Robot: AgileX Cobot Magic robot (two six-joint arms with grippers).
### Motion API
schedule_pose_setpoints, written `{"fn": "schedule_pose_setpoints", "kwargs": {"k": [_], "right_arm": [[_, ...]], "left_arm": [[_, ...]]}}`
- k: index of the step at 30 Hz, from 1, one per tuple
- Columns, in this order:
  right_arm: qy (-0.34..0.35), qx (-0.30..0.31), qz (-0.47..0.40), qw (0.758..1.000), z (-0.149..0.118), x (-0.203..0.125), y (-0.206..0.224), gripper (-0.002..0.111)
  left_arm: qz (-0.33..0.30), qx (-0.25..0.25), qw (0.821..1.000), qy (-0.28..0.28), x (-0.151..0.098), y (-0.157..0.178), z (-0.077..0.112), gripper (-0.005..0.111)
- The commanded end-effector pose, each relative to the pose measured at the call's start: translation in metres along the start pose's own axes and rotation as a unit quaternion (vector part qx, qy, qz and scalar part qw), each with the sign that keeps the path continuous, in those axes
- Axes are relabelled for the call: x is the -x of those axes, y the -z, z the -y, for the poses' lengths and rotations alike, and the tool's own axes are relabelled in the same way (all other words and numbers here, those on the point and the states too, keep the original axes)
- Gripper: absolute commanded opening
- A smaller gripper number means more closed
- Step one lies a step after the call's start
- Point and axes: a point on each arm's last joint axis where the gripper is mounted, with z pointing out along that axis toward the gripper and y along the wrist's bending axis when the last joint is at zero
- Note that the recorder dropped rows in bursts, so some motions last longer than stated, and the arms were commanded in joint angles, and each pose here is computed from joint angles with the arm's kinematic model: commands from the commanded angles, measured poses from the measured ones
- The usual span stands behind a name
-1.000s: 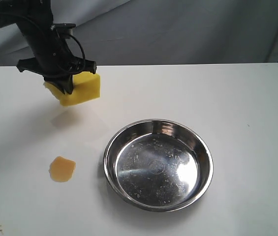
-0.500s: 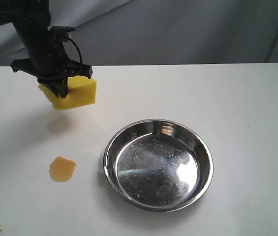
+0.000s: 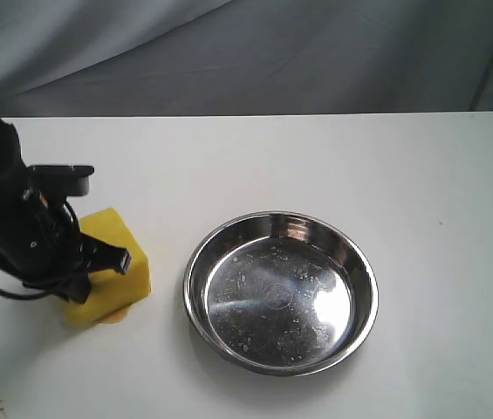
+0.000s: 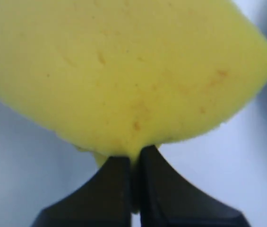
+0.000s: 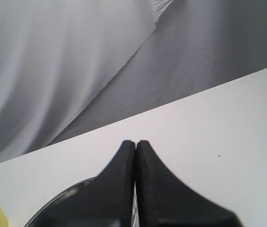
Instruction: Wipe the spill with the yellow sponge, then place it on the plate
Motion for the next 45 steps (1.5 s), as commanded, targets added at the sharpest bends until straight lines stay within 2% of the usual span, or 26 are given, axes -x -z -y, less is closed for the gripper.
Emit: {"fn": "schedule_pose_setpoints", "kwargs": {"k": [1,3,7,11,13,20,24,31,34,37,45], "right_arm": [[0.003,0.001,0.001,1.0,0.0,-0.001,0.0,0.0],[0.003,0.001,0.001,1.0,0.0,-0.001,0.0,0.0],[0.006,0.0,0.0,1.0,0.001,-0.001,0.0,0.0],[0.006,0.0,0.0,1.0,0.001,-0.001,0.0,0.0],[0.006,0.0,0.0,1.0,0.001,-0.001,0.0,0.0],[0.006,0.0,0.0,1.0,0.001,-0.001,0.0,0.0],[0.006,0.0,0.0,1.0,0.001,-0.001,0.0,0.0],[0.006,0.0,0.0,1.0,0.001,-0.001,0.0,0.0],[0.006,0.0,0.0,1.0,0.001,-0.001,0.0,0.0],[0.006,0.0,0.0,1.0,0.001,-0.001,0.0,0.0],[0.006,0.0,0.0,1.0,0.001,-0.001,0.0,0.0]], "left_arm": [[-0.012,-0.008,1.0,0.012,-0.029,-0.024,-0.004,0.0],[-0.029,-0.003,0.999,0.015,-0.044,-0.034,-0.008,0.0],[-0.04,-0.002,0.999,0.014,-0.054,-0.033,-0.01,0.0],[-0.018,-0.022,1.0,0.012,-0.058,-0.009,-0.006,0.0],[-0.031,-0.029,0.999,0.015,-0.063,-0.001,-0.004,0.0],[-0.032,-0.03,0.999,0.005,-0.064,0.001,-0.004,0.001],[-0.032,-0.028,0.999,0.001,-0.064,0.001,-0.005,0.014],[-0.037,-0.03,0.999,0.001,-0.065,0.001,-0.004,0.048],[-0.037,-0.03,0.999,0.001,-0.065,0.001,-0.004,0.058],[-0.034,-0.031,0.999,0.002,-0.064,0.002,-0.004,0.062],[-0.037,-0.04,0.998,-0.008,-0.048,0.025,0.003,0.062]]}}
